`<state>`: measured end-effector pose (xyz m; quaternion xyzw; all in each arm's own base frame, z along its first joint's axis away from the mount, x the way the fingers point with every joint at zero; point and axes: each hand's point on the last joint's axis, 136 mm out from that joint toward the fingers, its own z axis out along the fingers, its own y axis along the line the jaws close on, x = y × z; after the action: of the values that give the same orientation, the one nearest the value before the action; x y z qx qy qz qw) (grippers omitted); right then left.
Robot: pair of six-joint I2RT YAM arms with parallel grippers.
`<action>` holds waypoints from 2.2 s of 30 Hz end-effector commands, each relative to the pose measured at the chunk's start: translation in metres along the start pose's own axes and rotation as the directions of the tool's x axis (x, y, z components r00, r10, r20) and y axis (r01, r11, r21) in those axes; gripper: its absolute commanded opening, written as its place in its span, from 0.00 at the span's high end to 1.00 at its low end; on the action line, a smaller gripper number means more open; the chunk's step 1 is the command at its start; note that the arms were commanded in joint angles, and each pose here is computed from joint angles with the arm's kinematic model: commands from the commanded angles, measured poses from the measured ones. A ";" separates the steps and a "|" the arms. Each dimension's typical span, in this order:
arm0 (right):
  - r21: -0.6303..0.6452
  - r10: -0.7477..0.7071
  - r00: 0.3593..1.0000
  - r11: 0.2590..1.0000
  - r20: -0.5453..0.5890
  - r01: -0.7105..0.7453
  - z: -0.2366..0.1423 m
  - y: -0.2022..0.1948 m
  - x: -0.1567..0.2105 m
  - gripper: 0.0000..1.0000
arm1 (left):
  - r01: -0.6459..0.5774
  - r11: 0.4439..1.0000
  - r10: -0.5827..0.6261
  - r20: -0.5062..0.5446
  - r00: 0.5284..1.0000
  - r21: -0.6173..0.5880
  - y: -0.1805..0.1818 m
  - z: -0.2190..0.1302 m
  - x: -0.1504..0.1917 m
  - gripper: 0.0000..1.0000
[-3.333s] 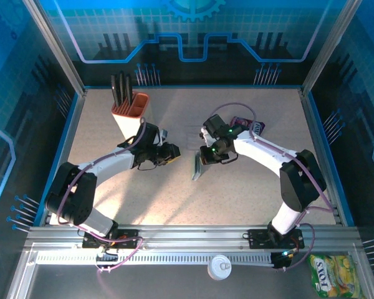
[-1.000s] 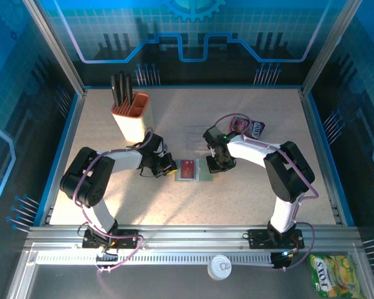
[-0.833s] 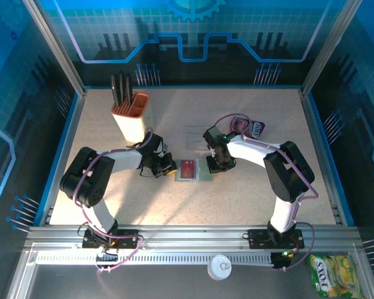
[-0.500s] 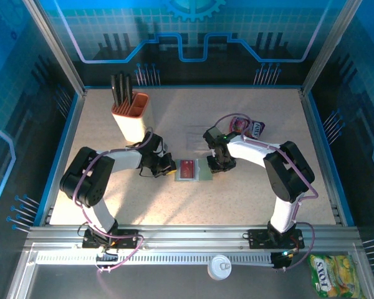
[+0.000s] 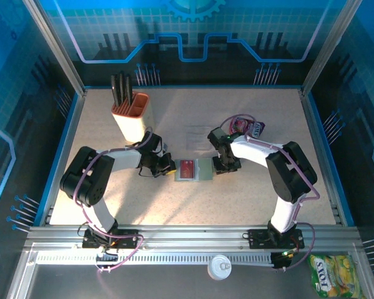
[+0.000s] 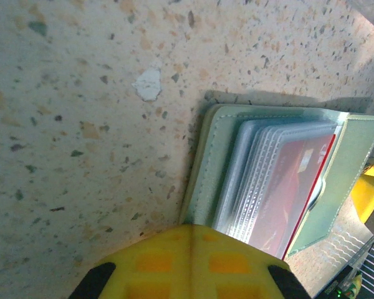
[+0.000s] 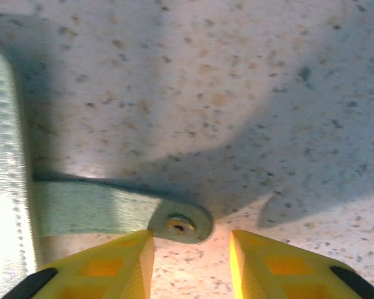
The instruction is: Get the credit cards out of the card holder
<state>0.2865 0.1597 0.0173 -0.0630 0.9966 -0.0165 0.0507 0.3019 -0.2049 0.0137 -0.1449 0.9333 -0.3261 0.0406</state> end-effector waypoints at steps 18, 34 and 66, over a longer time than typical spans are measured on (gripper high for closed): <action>0.083 0.060 0.995 0.995 -0.076 -0.053 0.005 -0.030 0.019 0.57 | 0.045 0.993 -0.047 -0.021 0.999 -0.106 0.030 -0.008 0.007 0.95; 0.017 0.039 0.999 0.999 0.035 -0.040 -0.051 -0.013 -0.003 0.53 | -0.040 0.998 0.037 0.041 0.998 0.058 -0.028 -0.043 -0.006 0.86; -0.618 0.129 0.991 0.783 0.038 -0.078 -0.057 0.123 -0.026 0.55 | -0.058 0.996 0.061 -0.049 0.997 0.060 -0.050 -0.001 0.015 0.96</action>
<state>0.2940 0.2734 0.0779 -0.0250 0.9550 0.2835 0.0832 0.2974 -0.2441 0.0511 -0.1061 0.9244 -0.3650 0.0323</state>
